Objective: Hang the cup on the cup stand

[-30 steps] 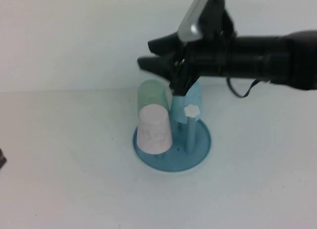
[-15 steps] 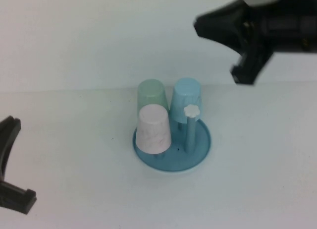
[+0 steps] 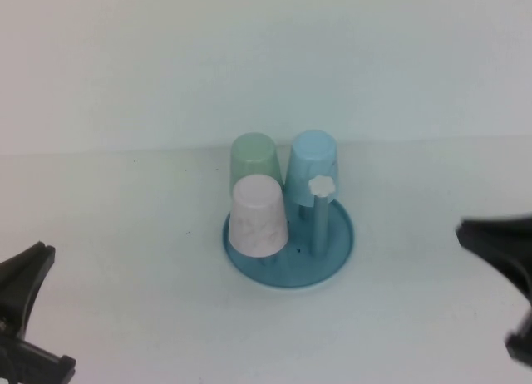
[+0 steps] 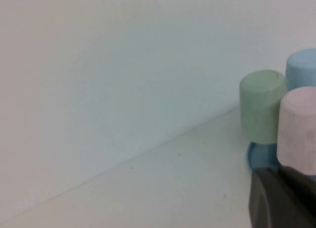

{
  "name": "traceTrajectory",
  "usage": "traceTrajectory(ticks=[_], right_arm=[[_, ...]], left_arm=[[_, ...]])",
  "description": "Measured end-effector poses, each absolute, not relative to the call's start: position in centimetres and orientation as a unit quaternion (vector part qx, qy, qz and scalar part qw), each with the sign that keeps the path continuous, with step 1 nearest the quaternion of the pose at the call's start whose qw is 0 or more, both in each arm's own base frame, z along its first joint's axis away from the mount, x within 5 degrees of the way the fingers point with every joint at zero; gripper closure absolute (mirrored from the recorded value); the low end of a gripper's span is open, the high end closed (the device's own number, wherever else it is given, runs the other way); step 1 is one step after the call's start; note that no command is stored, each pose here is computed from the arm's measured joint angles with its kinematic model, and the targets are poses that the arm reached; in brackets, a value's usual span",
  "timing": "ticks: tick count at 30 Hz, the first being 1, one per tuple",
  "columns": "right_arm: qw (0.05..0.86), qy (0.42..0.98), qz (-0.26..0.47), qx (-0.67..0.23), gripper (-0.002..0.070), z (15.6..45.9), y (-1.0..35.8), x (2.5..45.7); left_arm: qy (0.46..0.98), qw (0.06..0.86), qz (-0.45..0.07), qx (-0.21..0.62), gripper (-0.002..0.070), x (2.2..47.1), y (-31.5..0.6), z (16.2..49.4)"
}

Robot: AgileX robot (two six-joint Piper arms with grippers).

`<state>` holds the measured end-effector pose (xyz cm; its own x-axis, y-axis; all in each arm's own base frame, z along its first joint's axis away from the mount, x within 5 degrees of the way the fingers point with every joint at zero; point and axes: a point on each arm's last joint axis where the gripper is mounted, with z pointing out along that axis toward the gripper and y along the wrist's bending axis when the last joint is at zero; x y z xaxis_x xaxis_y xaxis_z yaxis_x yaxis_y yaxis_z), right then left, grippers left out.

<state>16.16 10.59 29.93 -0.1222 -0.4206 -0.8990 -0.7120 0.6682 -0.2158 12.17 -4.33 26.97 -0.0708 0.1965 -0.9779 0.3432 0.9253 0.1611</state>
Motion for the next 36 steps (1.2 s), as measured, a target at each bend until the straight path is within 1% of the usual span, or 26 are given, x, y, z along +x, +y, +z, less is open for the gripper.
traceTrajectory(ticks=[4,7,16,22,25,33,36], right_arm=[[0.534,0.746,0.134,-0.376,0.0678,27.7,9.4,14.1],[0.538,0.744,0.132,-0.374,0.0678,27.0,8.8,13.1],[0.557,0.738,0.125,-0.361,0.0678,27.3,8.4,12.6],[0.557,0.739,0.126,-0.358,0.0678,27.3,8.3,12.6],[0.552,0.741,0.136,-0.359,0.0678,27.2,8.5,12.5],[0.522,0.750,0.206,-0.351,0.0678,27.0,9.2,11.7],[0.523,0.742,0.199,-0.368,0.0678,27.0,9.2,11.7]], left_arm=[[0.734,0.651,-0.057,0.187,0.0674,12.1,-4.4,26.8],[0.734,0.651,-0.057,0.187,0.0674,12.1,-4.4,26.8],[0.738,0.645,-0.059,0.189,0.0674,12.1,-4.4,26.7],[0.748,0.633,-0.060,0.192,0.0674,12.0,-4.4,26.0],[0.752,0.626,-0.061,0.195,0.0674,11.9,-4.4,25.8],[0.754,0.624,-0.062,0.196,0.0674,11.9,-4.4,25.8],[0.757,0.625,-0.053,0.185,0.0674,11.9,-4.0,25.8]])
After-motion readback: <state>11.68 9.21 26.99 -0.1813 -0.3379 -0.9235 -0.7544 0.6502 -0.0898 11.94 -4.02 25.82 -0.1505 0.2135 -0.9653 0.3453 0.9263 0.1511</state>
